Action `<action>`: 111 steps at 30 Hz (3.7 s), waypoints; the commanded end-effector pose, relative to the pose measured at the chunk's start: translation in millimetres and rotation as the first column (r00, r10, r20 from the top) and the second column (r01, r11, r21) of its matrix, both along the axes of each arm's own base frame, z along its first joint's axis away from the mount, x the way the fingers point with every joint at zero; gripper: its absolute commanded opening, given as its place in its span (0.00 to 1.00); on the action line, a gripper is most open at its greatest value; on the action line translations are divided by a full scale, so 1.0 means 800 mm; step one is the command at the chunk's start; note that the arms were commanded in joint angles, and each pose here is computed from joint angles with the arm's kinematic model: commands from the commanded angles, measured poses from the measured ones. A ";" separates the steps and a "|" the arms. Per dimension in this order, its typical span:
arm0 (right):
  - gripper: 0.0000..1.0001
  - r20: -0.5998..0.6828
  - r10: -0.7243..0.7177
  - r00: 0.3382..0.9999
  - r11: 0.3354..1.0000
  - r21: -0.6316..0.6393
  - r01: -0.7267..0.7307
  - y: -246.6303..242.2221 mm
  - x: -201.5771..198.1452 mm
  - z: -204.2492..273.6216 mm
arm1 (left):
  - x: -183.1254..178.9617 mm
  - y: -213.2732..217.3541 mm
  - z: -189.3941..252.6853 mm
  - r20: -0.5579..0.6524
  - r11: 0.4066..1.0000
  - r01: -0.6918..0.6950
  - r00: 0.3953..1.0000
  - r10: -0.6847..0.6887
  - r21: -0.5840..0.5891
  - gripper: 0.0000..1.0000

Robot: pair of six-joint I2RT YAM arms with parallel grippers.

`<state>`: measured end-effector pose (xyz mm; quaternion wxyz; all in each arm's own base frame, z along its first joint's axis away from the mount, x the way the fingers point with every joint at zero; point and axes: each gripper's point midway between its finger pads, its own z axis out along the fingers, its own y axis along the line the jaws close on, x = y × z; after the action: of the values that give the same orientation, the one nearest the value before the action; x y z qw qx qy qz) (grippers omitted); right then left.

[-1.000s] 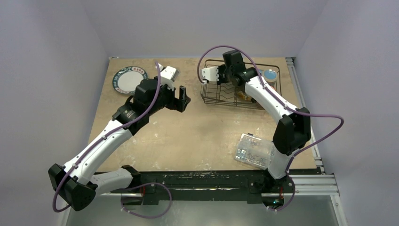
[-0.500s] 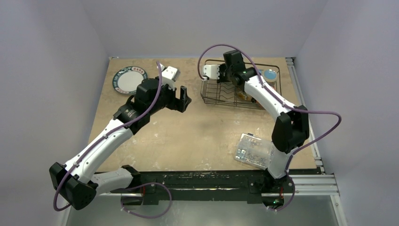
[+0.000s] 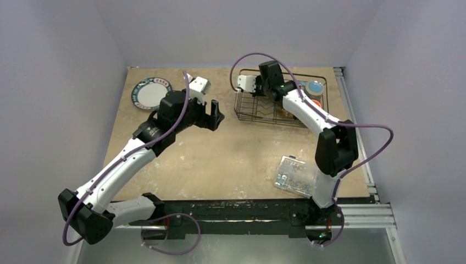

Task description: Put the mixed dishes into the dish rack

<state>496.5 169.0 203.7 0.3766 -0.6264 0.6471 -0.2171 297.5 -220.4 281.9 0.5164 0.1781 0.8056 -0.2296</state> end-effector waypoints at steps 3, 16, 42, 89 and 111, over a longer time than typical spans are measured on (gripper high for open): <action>0.31 0.136 -0.081 0.987 0.997 0.019 0.079 -0.014 0.018 0.034 | 0.003 -0.004 0.029 0.034 0.999 0.005 0.999 -0.003 -0.053 0.82; 0.54 0.188 -0.225 0.956 0.972 0.106 0.208 -0.031 0.021 0.041 | 0.004 -0.006 0.028 0.023 0.998 0.009 1.000 -0.008 -0.062 0.82; 0.00 0.246 -0.236 0.940 0.951 0.257 0.171 -0.039 0.009 0.062 | 0.005 -0.008 0.022 -0.006 0.998 0.017 1.000 -0.017 -0.064 0.82; 0.99 -0.395 -0.282 0.874 -0.083 0.918 0.388 -0.023 -0.201 0.048 | 0.017 -0.016 -0.004 -0.086 0.996 0.010 0.996 -0.018 -0.091 0.82; 0.99 -0.396 0.021 0.918 -0.018 0.918 0.397 0.016 -0.285 -0.030 | 0.130 0.234 -0.121 -0.626 0.449 -0.807 0.584 0.517 -0.383 1.00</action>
<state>271.4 173.2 160.8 0.5425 -0.0893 0.7726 0.3177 375.6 -69.1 213.7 0.4972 -0.1861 0.8317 -0.1628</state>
